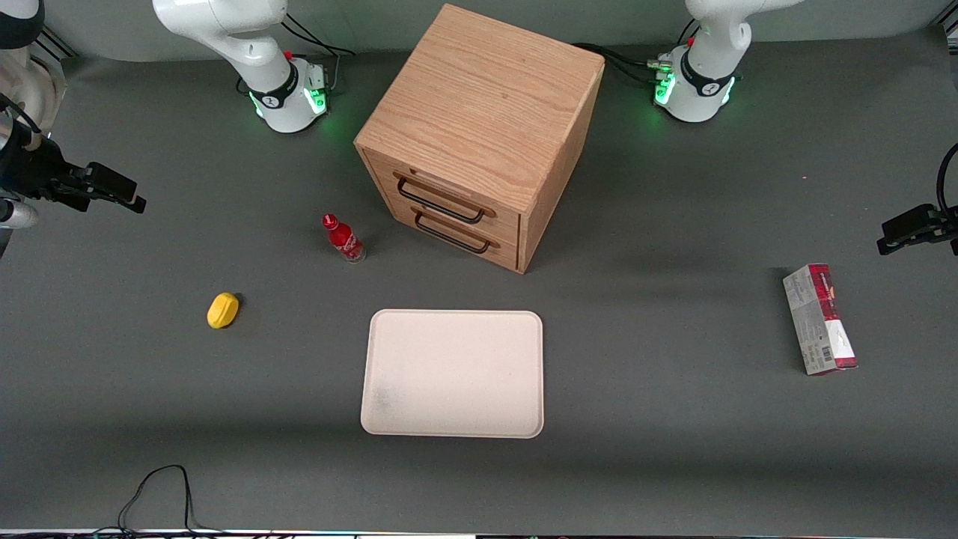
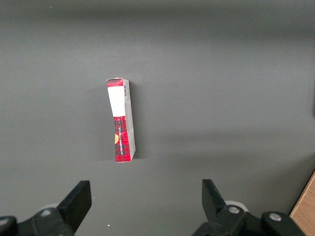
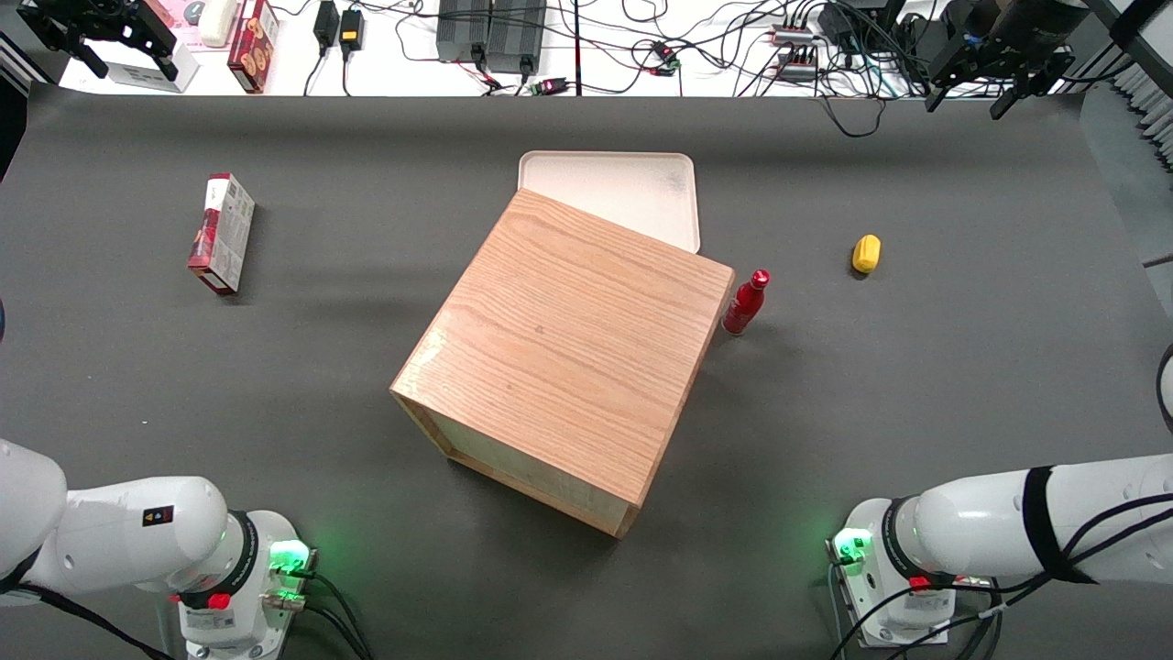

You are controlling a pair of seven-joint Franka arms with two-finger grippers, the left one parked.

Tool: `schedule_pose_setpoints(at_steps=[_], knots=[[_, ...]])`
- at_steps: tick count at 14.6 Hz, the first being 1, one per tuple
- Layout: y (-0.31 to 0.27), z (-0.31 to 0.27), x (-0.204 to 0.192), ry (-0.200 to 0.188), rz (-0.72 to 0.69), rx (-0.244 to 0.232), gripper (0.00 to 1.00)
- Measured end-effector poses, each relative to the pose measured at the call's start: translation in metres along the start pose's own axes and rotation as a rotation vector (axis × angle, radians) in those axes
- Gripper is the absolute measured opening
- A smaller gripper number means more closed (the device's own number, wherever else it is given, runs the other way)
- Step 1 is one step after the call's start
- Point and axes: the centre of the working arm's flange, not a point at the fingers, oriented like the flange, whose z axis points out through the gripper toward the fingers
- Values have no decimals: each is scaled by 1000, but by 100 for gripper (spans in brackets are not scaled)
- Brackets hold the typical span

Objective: Place coke bottle on tray
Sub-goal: 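Move the right gripper toward the red Coca-Cola bottle, then lower the open right gripper over the bottle and close on it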

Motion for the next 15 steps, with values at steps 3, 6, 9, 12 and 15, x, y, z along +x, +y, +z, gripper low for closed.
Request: schedule_pose_setpoints(at_steps=[3, 6, 9, 12, 15], knots=[[0, 0, 0, -1, 0, 0, 100], [-7, 1, 0, -2, -12, -2, 100], [-45, 5, -3, -5, -42, -11, 100], [-107, 29, -9, -1, -66, -24, 100], [-163, 93, -23, 6, -52, -35, 100]])
